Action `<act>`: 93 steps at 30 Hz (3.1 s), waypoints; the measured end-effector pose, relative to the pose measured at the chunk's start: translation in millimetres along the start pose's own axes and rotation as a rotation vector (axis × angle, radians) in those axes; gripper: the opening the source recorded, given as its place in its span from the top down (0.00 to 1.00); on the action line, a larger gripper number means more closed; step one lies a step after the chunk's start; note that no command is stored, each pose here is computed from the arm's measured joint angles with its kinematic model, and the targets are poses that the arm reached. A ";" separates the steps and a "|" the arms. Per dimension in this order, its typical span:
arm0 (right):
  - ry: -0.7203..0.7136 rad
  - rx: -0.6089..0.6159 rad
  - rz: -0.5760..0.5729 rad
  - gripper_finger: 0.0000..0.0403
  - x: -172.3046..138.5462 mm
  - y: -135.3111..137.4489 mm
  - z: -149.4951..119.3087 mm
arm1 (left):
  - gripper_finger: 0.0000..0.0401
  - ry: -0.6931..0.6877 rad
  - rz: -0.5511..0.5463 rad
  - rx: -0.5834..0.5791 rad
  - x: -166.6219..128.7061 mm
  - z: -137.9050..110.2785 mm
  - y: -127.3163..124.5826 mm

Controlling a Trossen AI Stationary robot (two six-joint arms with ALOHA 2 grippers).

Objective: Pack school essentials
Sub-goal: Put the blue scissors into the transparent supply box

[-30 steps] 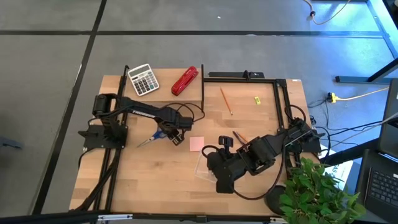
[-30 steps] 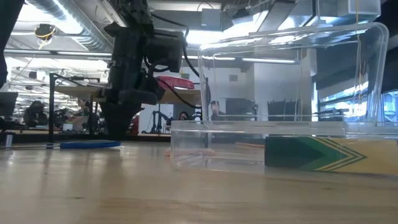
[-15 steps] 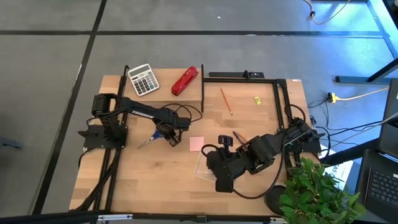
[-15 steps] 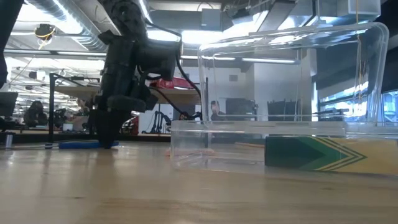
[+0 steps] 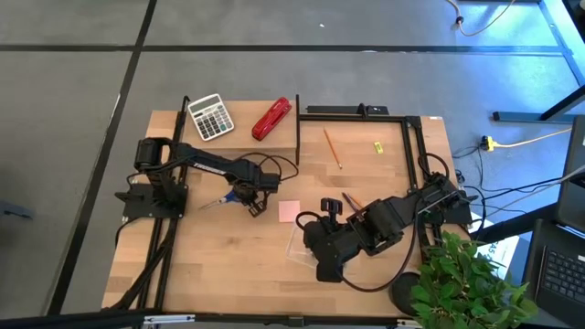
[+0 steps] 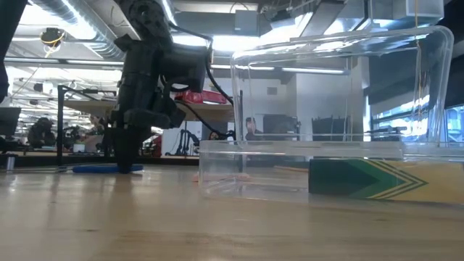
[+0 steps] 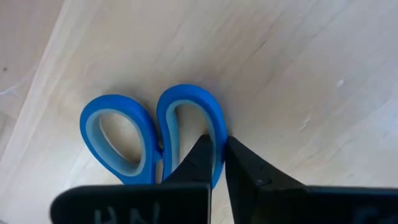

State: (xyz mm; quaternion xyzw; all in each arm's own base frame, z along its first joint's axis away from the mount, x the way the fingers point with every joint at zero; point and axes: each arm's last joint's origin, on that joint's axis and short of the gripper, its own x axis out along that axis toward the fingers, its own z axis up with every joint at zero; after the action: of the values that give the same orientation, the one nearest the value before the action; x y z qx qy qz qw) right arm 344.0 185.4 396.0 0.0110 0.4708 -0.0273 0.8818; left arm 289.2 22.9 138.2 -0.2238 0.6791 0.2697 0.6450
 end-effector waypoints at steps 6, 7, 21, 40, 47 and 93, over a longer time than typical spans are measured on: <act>0.001 -0.001 0.001 0.64 0.0 0.1 -0.1 | 0.98 -0.014 0.012 0.029 -1.0 -4.4 -5.0; 0.001 0.000 0.001 0.64 0.0 0.1 -0.1 | 0.99 -0.019 0.016 0.036 -1.4 -5.9 -6.8; 0.003 -0.001 0.023 0.64 -4.2 11.6 -6.2 | 0.99 -0.056 -0.066 0.144 -22.2 -51.8 -47.3; -0.021 0.029 0.028 0.64 -7.6 20.7 -9.6 | 0.99 -0.185 -0.324 0.268 -64.4 -126.9 -91.3; -0.024 0.033 0.050 0.64 -7.4 21.8 -8.4 | 0.98 -0.249 -0.423 0.365 -69.2 -138.5 -106.4; 0.140 0.244 -0.119 0.64 -12.6 29.5 -50.5 | 0.98 -0.598 -0.637 0.693 -134.0 -110.4 -131.9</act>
State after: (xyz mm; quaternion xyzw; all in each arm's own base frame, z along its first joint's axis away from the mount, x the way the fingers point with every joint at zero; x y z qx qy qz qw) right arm 296.9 217.6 378.2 0.0922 0.5239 -0.1356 0.8358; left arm 300.9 -154.8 264.0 -0.1065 0.4143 -0.1258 0.8951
